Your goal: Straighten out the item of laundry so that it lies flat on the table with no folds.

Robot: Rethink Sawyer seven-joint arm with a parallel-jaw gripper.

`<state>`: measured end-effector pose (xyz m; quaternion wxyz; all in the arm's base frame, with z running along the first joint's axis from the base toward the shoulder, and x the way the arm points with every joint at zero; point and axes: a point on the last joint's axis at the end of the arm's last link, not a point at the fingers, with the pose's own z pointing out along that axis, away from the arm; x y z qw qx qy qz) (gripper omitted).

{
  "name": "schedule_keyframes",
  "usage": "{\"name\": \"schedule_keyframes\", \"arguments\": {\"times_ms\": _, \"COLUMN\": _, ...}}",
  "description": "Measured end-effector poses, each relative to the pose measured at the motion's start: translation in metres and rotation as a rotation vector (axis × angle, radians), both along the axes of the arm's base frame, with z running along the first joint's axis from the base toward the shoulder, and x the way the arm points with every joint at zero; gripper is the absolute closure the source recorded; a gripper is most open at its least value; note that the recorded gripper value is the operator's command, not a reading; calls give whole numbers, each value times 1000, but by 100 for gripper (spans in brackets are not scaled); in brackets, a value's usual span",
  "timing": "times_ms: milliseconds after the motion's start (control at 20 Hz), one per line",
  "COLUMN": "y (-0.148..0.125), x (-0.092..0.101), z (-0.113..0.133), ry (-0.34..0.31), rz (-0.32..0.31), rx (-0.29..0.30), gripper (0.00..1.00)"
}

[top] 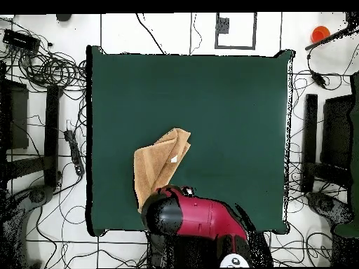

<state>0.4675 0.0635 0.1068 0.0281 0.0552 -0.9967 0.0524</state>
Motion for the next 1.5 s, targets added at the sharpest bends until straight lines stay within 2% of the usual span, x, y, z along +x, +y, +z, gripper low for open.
{"name": "schedule_keyframes", "arguments": {"times_ms": 300, "y": -5, "x": 6, "z": -5, "ry": -24, "rz": -18, "rx": 37, "gripper": 0}}
{"name": "schedule_keyframes", "arguments": {"times_ms": 550, "y": 2, "x": 8, "z": -12, "ry": -35, "rz": -14, "rx": 78, "gripper": 0}}
{"name": "schedule_keyframes", "arguments": {"times_ms": 900, "y": 21, "x": 1, "z": -25, "ry": -2, "rz": 9, "rx": 136, "gripper": 0}}
{"name": "schedule_keyframes", "arguments": {"times_ms": 1500, "y": 27, "x": -1, "z": -28, "ry": 6, "rz": 19, "rx": 142, "gripper": 0}}
